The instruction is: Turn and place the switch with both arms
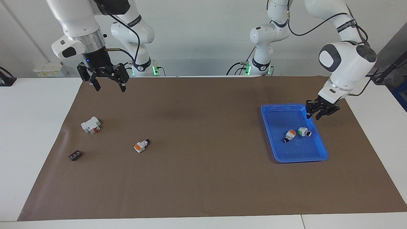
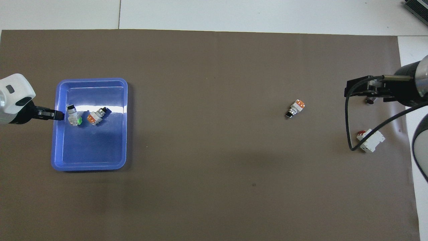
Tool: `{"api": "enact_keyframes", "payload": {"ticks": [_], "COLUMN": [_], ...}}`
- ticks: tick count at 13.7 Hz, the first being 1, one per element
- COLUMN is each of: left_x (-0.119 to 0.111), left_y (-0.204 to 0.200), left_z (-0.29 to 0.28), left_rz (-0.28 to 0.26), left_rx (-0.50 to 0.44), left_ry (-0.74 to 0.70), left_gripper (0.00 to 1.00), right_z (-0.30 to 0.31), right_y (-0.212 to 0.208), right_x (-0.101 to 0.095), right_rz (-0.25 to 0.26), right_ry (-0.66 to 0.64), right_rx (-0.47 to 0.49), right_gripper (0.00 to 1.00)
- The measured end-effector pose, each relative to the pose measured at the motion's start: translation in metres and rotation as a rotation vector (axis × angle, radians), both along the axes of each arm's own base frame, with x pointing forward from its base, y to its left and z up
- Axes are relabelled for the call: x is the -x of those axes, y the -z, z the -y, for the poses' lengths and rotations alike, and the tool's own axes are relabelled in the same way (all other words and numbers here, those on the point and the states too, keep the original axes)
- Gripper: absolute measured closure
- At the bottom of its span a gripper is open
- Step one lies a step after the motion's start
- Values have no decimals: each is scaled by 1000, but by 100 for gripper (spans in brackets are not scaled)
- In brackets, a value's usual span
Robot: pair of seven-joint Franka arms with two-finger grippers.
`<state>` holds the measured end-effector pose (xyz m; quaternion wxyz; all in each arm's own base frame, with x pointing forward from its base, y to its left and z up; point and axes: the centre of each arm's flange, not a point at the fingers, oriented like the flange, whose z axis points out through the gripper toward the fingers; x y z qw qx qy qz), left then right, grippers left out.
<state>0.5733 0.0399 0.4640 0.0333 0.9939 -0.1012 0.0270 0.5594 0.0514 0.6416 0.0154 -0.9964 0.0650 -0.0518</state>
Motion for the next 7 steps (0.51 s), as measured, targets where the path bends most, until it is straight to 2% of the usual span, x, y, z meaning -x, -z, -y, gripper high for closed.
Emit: {"api": "enact_keyframes", "payload": {"ticks": [3, 7], "left_x": [-24, -28], "left_y": [-51, -71], "left_z": [40, 105], "left_rz": [-48, -116], "left_rx": [-32, -47], "left_ry": [0, -5], "left_gripper": [2, 0], "right_z": [14, 44], "right_y": [-4, -17], "right_x": [8, 29], "right_rz": [-43, -91], "right_ry": [25, 74], "right_rx": [7, 31], "right_gripper": [0, 0]}}
